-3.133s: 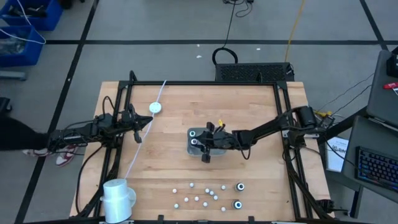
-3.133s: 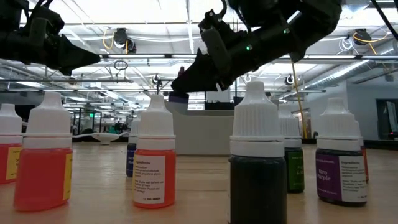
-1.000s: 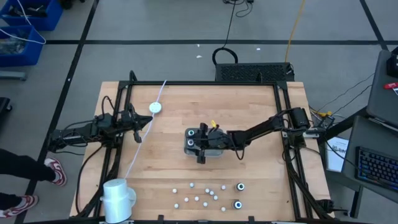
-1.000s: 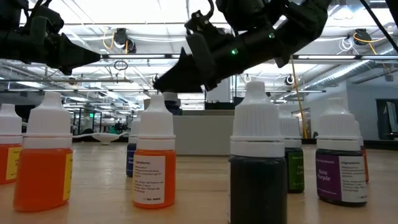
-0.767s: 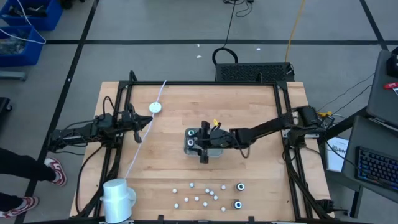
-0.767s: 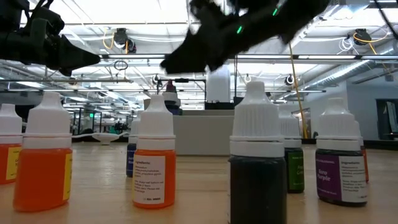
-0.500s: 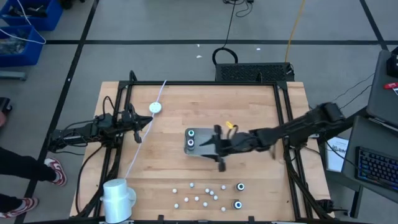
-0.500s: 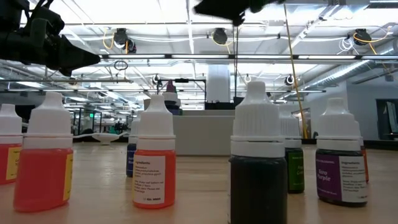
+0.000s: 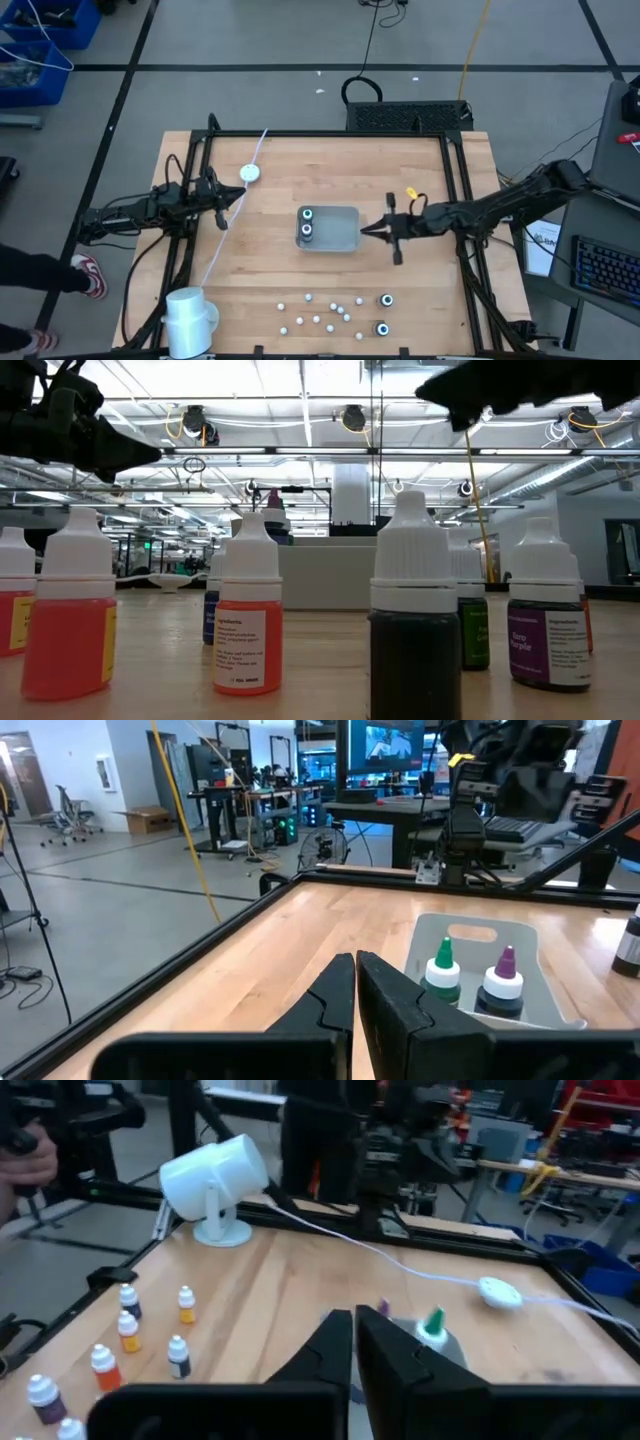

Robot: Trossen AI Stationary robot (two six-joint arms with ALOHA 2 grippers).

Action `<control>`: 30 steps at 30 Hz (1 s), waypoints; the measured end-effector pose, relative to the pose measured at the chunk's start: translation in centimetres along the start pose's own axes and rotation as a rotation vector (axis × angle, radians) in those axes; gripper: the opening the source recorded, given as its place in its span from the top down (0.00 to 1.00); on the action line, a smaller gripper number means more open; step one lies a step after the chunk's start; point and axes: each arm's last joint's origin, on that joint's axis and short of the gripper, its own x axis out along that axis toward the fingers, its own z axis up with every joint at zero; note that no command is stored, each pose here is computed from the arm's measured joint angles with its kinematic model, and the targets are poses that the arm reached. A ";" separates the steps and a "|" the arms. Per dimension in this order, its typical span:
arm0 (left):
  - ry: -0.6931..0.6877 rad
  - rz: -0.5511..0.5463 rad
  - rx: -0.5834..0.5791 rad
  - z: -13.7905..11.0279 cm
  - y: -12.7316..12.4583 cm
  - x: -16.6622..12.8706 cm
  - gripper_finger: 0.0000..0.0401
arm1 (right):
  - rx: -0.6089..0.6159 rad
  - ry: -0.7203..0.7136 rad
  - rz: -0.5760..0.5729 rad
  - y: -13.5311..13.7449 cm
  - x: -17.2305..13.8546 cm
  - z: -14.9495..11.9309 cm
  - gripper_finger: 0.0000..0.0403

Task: Pick & Place food coloring
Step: Put the large black food coloring bottle into the gray container

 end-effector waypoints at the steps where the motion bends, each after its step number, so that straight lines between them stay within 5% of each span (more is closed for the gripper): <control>1: 0.002 0.000 0.000 0.0 0.0 0.0 0.95 | 0.004 0.004 -0.003 -0.2 -0.5 -0.4 0.99; 10: 0.004 -0.004 -0.074 0.0 0.0 0.0 0.95 | 0.007 -0.204 0.052 -0.7 -5.0 -3.3 1.00; 18: -0.001 -0.003 -0.071 0.0 0.0 0.0 0.95 | 0.080 -0.187 -0.039 -1.5 -7.1 -6.6 1.00; 30: -0.001 -0.002 -0.067 0.0 0.0 0.0 0.95 | 0.091 -0.201 -0.071 -2.1 -7.7 -6.5 1.00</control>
